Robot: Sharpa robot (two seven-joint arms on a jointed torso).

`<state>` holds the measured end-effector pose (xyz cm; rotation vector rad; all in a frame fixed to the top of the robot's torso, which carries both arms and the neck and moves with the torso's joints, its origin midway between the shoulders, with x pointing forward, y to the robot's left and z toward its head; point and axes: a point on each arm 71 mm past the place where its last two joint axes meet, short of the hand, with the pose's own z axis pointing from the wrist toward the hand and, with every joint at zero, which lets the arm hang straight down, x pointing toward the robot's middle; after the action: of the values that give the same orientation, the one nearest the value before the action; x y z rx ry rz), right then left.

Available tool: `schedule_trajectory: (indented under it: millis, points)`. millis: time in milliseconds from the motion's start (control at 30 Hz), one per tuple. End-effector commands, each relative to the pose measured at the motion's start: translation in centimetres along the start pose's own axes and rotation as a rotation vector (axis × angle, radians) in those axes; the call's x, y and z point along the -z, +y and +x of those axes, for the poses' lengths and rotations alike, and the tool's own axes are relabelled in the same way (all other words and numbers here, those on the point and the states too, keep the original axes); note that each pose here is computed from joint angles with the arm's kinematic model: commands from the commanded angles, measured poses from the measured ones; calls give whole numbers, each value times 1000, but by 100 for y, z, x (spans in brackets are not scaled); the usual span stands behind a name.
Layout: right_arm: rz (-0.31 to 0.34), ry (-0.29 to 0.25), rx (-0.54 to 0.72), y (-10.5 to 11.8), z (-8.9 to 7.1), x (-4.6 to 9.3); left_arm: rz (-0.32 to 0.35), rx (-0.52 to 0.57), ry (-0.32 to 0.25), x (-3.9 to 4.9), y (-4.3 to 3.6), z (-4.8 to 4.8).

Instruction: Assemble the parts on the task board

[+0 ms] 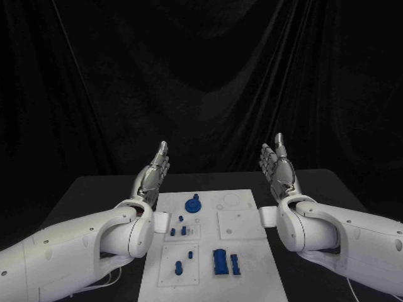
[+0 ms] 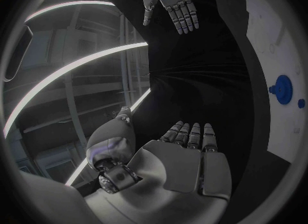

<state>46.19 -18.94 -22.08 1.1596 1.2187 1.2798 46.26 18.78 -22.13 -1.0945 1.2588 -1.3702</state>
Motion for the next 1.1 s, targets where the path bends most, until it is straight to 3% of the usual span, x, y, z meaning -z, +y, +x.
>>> schedule_trajectory:
  millis: [33, 1100]
  points:
    - [40, -43, 1, -33, -31, 5, -69, -11, -134, 18, 31, -49]
    - [40, -43, 1, -33, -31, 5, -71, -10, -138, 18, 28, -45]
